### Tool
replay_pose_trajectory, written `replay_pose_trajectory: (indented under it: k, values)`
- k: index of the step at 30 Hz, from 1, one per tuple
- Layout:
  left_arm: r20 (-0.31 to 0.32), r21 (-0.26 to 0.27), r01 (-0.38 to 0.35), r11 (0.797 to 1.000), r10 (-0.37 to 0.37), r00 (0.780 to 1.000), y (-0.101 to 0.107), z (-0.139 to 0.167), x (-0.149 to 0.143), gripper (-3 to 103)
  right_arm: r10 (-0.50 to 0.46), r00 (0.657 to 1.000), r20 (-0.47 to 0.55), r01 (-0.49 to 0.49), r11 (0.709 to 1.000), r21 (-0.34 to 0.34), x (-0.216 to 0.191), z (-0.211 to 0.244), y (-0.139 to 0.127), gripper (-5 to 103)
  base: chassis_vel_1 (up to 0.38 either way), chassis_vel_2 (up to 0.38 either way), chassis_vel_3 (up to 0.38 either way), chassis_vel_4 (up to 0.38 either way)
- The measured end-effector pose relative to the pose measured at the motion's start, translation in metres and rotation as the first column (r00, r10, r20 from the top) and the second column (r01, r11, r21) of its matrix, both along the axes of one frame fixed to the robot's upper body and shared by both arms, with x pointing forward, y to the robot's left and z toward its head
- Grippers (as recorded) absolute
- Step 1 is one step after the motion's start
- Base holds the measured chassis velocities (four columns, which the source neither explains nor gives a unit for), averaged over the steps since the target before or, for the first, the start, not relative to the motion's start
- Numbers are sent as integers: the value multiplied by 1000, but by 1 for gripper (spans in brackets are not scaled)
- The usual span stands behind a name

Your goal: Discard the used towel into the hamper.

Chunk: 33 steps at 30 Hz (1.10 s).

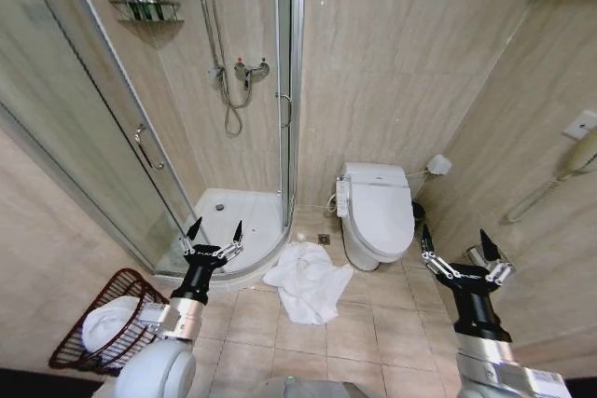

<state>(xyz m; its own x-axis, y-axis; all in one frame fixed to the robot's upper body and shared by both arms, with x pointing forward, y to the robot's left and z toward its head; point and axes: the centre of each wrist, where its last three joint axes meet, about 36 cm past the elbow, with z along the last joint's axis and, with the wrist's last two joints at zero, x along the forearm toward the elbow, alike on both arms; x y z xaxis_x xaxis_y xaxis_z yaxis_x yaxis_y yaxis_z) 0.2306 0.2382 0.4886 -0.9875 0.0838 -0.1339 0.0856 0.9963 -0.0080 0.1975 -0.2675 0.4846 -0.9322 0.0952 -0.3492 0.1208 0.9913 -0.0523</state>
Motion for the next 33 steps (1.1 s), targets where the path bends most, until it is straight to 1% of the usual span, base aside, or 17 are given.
replay_pose_trajectory:
  k: [6,10,15,23,25,31,32,33]
  values:
    - [0,0,0,1000,0,1000,0,0,0,100,0,1000,0,0,1000,0,0,0,0,100,0,0,0,0]
    - [0,0,0,1000,0,1000,0,0,0,100,0,1000,0,0,1000,0,0,0,0,100,-89,119,83,-74]
    - [0,0,0,1000,0,1000,0,0,0,100,0,1000,0,0,1000,0,0,0,0,100,-189,140,146,-138]
    - [0,0,0,1000,0,1000,0,0,0,100,0,1000,0,0,1000,0,0,0,0,100,-223,203,225,-233]
    - [0,0,0,1000,0,1000,0,0,0,100,0,1000,0,0,1000,0,0,0,0,100,-142,147,125,-49]
    - [0,0,0,1000,0,1000,0,0,0,100,0,1000,1,0,1000,0,0,0,0,100,-50,51,-4,-13]
    - [0,0,0,1000,0,1000,0,0,0,100,-1,1000,7,1,1000,-1,0,1,0,100,24,-5,-58,-1]
    - [0,0,0,1000,0,1000,0,0,0,100,-4,999,36,4,1000,-7,2,4,-1,100,24,-32,-58,-1]
